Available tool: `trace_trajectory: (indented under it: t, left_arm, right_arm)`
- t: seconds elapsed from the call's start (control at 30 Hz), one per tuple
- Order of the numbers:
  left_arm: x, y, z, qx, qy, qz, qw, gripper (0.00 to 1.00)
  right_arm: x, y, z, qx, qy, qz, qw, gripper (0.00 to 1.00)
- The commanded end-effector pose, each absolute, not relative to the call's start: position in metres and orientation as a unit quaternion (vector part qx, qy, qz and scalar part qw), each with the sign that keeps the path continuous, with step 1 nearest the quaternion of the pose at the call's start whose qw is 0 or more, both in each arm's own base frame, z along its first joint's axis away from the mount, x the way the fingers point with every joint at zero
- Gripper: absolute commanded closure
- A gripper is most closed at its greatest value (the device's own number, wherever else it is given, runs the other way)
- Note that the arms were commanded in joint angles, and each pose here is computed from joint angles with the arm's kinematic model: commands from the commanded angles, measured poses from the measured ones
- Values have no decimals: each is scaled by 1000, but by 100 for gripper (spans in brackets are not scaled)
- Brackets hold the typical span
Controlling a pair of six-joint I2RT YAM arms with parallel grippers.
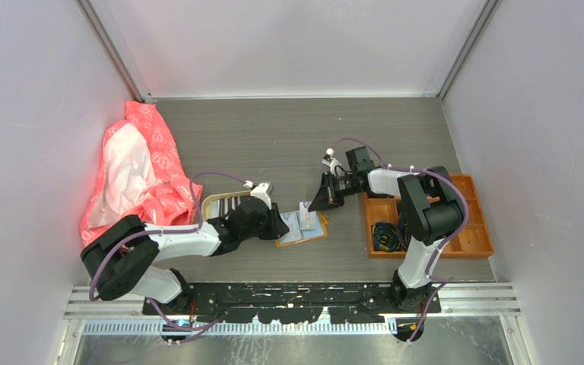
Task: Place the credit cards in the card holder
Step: Insert the credit card into the card holder.
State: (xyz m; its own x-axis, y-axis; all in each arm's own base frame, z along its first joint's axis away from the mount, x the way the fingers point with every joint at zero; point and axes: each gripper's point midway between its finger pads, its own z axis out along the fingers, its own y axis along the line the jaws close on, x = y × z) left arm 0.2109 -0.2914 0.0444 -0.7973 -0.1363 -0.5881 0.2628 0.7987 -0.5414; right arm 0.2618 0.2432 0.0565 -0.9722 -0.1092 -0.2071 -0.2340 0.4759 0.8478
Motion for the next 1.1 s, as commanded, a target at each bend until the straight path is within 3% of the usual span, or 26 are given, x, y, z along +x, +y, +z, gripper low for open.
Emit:
trace_trajectory:
  t: [0.0, 1.07]
  left_arm:
    - [203, -272, 24, 43, 912, -276, 300, 78]
    - [205, -277, 23, 44, 911, -286, 293, 77]
  right_arm:
    - [269, 248, 57, -102, 856, 501, 78, 99]
    - [244, 250, 34, -110, 864, 491, 31, 99]
